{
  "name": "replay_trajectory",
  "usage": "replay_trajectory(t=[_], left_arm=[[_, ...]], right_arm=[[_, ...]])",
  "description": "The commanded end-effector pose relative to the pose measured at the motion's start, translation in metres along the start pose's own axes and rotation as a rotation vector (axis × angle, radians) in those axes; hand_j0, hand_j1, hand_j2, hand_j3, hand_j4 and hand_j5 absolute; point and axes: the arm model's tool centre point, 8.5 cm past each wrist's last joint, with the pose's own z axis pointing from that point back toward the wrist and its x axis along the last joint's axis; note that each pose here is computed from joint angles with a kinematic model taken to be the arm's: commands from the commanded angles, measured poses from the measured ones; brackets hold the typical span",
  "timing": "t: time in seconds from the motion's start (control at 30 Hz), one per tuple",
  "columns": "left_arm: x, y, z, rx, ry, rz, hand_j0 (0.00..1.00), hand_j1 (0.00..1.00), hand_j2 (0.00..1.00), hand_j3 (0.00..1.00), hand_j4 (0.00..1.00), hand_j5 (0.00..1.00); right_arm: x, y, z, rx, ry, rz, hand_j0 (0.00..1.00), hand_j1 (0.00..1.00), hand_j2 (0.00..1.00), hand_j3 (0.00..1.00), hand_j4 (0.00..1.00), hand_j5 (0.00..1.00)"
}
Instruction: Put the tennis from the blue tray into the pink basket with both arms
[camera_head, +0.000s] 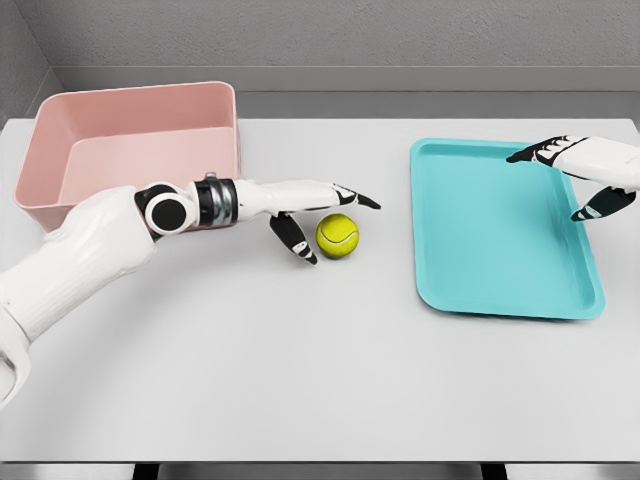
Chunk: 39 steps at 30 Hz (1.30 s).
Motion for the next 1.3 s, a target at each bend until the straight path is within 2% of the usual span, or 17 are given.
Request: replay_trajectory(t=[0.0, 0.4, 0.53, 0.77, 0.93, 1.1, 1.27], left_arm=[[0.0001, -0.0003, -0.0017, 0.005, -0.001, 0.009, 1.00, 1.00, 1.00, 1.00, 1.00, 1.00], [-0.0057, -0.0028, -0.0030, 0.005, 0.018, 0.022, 0.99, 0.99, 0.99, 0.99, 0.99, 0.99], [-0.0051, -0.0032, -0.0039, 0.003, 0.015, 0.021, 0.86, 0.86, 0.86, 0.86, 0.86, 0.86], [-0.0042, -0.0048, -0.0042, -0.005, 0.007, 0.019, 0.85, 0.85, 0.85, 0.85, 0.85, 0.85], [-0.0043, -0.0063, -0.0045, -0.011, 0.007, 0.019, 0.76, 0.76, 0.76, 0.76, 0.76, 0.76], [-0.0042, -0.0062, -0.0045, -0.010, 0.007, 0.020, 0.73, 0.73, 0.73, 0.73, 0.73, 0.73], [-0.0044, -0.0072, -0.0046, -0.013, 0.007, 0.021, 0.64, 0.64, 0.64, 0.64, 0.64, 0.64]], right_arm=[[-0.0003, -0.0006, 0.0005, -0.003, 0.001, -0.005, 1.00, 1.00, 1.00, 1.00, 1.00, 1.00], [0.0000, -0.0008, -0.0004, -0.005, -0.001, -0.006, 1.00, 1.00, 1.00, 1.00, 1.00, 1.00], [0.0000, -0.0008, -0.0004, -0.005, -0.001, -0.006, 1.00, 1.00, 1.00, 1.00, 1.00, 1.00], [-0.0003, -0.0006, -0.0003, -0.006, -0.001, -0.008, 1.00, 1.00, 1.00, 1.00, 1.00, 1.00], [0.0000, -0.0004, -0.0009, -0.006, -0.002, -0.009, 1.00, 1.00, 1.00, 1.00, 1.00, 1.00], [0.0000, -0.0004, -0.0009, -0.006, -0.002, -0.009, 1.00, 1.00, 1.00, 1.00, 1.00, 1.00], [0.0007, 0.0028, -0.0025, 0.006, -0.005, -0.009, 1.00, 1.00, 1.00, 1.00, 1.00, 1.00]])
